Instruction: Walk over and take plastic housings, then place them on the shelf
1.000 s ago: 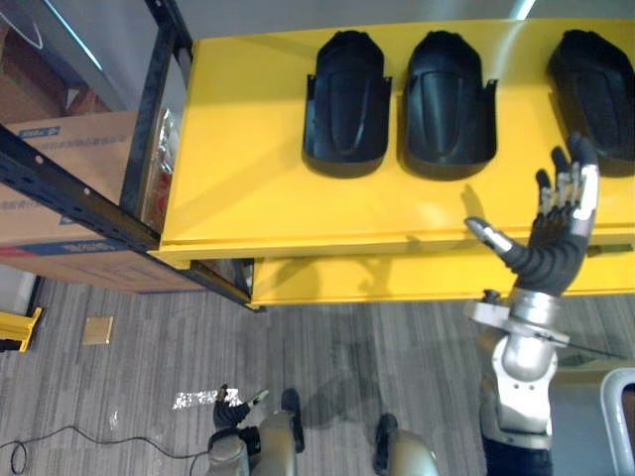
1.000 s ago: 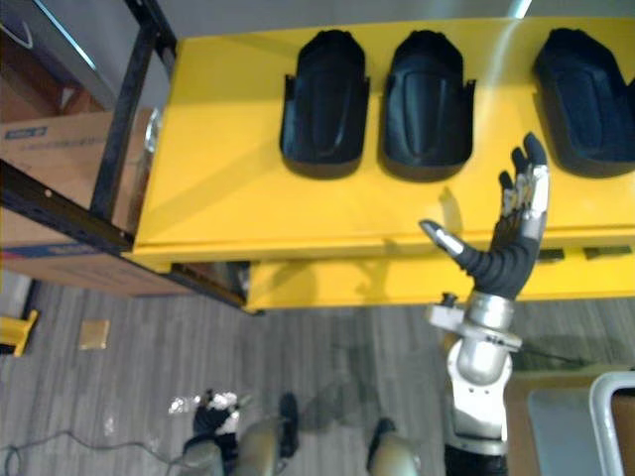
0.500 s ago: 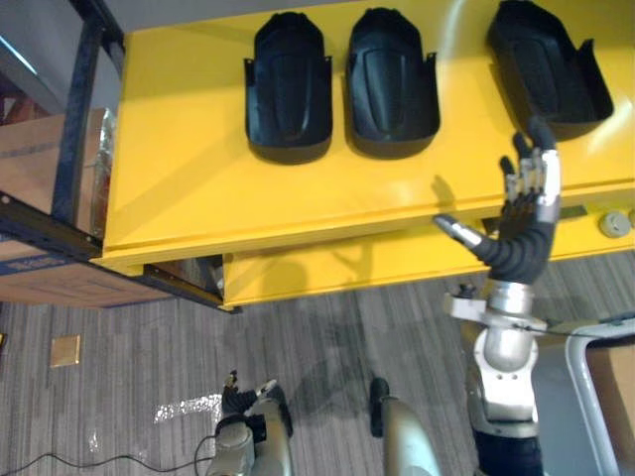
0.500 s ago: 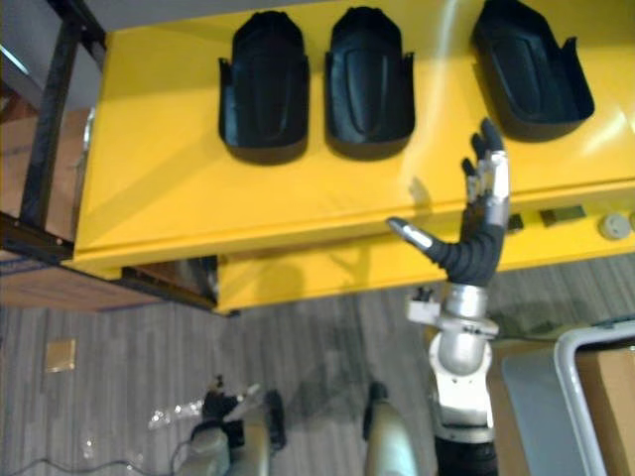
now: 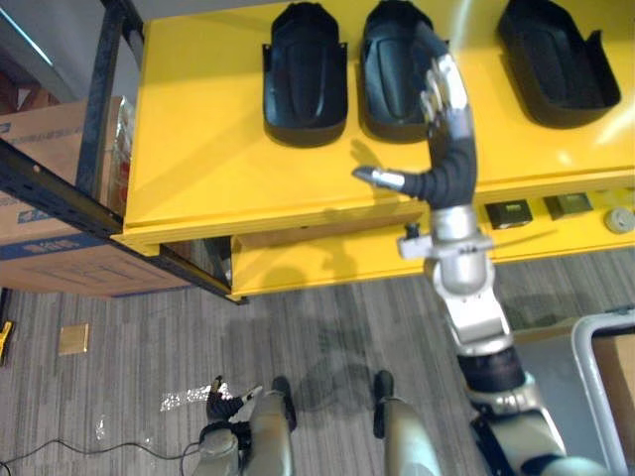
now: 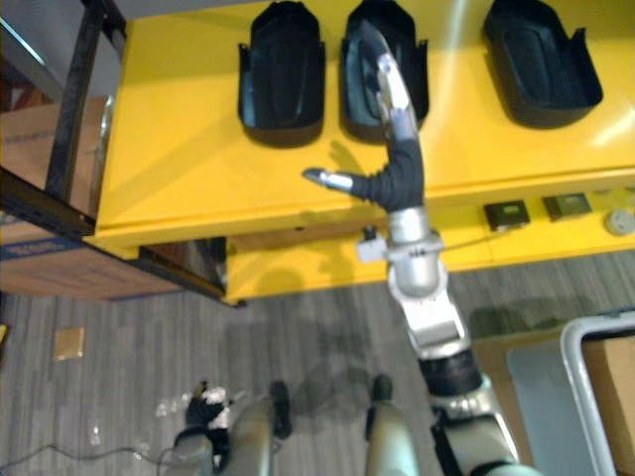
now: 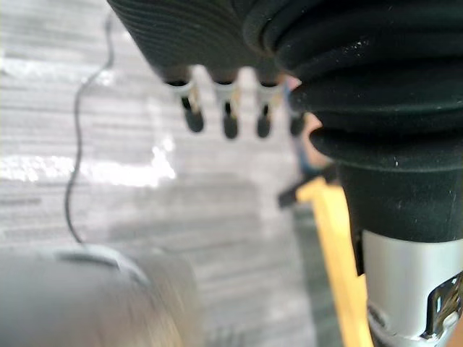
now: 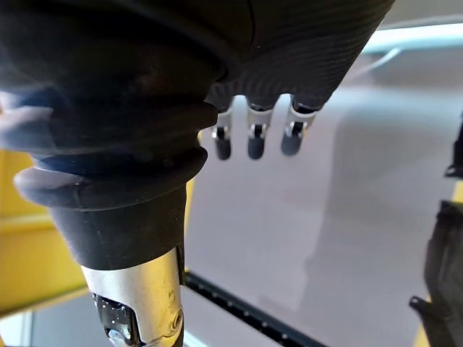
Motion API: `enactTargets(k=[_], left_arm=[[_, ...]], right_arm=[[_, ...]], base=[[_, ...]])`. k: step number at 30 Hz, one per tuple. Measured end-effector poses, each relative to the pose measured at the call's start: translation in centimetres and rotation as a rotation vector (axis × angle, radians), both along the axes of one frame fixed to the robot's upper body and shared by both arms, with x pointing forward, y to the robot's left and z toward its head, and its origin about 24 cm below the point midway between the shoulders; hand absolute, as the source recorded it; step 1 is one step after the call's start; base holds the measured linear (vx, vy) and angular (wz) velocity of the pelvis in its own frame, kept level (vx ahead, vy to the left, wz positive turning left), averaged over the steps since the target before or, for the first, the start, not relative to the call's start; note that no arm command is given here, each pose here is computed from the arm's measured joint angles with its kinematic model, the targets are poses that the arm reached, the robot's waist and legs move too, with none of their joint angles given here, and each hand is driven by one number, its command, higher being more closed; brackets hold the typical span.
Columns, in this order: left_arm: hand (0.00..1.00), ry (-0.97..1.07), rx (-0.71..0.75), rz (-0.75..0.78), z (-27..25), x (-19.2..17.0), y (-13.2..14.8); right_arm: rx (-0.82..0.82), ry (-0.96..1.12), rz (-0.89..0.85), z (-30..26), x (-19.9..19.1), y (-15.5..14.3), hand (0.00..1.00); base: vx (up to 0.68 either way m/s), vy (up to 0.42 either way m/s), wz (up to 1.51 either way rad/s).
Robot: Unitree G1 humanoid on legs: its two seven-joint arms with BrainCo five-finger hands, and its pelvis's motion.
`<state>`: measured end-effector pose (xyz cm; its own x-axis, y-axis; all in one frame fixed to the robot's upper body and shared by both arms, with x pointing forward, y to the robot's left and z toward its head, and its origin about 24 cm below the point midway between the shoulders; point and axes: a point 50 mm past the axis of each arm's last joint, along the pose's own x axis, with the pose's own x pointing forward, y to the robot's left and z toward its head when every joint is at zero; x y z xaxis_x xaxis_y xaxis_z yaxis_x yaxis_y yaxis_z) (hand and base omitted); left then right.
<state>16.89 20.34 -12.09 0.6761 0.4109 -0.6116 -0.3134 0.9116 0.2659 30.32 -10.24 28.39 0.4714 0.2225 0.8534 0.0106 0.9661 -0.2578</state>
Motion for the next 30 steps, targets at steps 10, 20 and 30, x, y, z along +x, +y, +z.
enactTargets(k=[10,20,30], left_arm=[[0.0,0.042,-0.008,0.022,-0.6,-1.0,0.5],[0.0,0.009,-0.022,0.018,-0.2,-0.7,0.1],[0.0,-0.051,-0.031,-0.037,0.7,1.5,-1.0]], right_arm=[[-0.017,0.002,-0.071,7.1,3.5,0.8,0.0],[0.102,0.066,-0.176,10.2,5.2,0.7,0.0],[0.236,0.021,-0.305,13.8,4.5,-1.2,0.0]], base=[[0.03,0.001,0.27],[0.0,-0.013,0.08],[-0.03,-0.018,0.06]])
